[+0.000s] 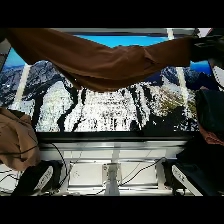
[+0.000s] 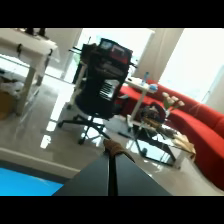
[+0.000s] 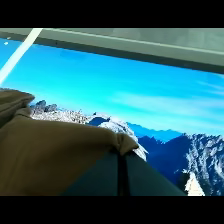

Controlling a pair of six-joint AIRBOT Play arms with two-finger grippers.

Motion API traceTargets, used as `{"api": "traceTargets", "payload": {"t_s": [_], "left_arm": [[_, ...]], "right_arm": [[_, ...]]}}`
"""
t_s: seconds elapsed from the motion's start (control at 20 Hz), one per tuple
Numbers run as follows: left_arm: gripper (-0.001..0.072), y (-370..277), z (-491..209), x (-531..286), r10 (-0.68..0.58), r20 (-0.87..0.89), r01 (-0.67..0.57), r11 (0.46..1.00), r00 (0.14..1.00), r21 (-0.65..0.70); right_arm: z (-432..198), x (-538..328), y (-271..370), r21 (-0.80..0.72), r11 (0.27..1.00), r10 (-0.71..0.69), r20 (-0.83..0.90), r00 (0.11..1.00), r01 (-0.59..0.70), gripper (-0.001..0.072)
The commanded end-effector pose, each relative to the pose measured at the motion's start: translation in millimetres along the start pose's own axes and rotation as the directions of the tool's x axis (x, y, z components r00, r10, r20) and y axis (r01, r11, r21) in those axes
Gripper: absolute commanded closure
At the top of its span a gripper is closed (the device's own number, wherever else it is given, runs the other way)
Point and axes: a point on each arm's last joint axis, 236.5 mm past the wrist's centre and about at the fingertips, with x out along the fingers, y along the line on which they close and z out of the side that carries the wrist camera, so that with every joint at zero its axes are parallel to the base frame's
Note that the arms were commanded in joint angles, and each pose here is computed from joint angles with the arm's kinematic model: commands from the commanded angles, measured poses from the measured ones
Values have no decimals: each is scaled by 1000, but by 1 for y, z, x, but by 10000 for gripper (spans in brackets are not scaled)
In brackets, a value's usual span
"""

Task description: Fold the clothes and pants, and hang the long-sleeved shirts on hangers.

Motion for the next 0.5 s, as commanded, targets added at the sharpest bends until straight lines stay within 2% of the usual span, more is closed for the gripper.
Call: {"api": "traceTargets", "payload": {"t_s": [0.0,0.15,0.25,0.35,0.45], "left_arm": [[692,-28,9,-38,-69,-55,70,997,996,14],[692,-41,6,-63,-95,-115,103,993,989,62],[692,-41,-3,-72,-88,-163,106,989,983,103],[692,-43,-26,-79,-95,-264,112,992,960,50],[692,-42,-66,-90,-93,-426,96,995,900,-16]], "right_arm": [[5,-62,15,-50,999,-3,20,1000,4,699],[15,-105,12,-102,992,-66,88,994,75,699],[17,-118,5,-85,990,-108,104,989,117,699],[5,-119,8,-59,993,-98,57,994,102,699],[-22,-108,13,-16,998,-69,-54,996,68,699]]}}
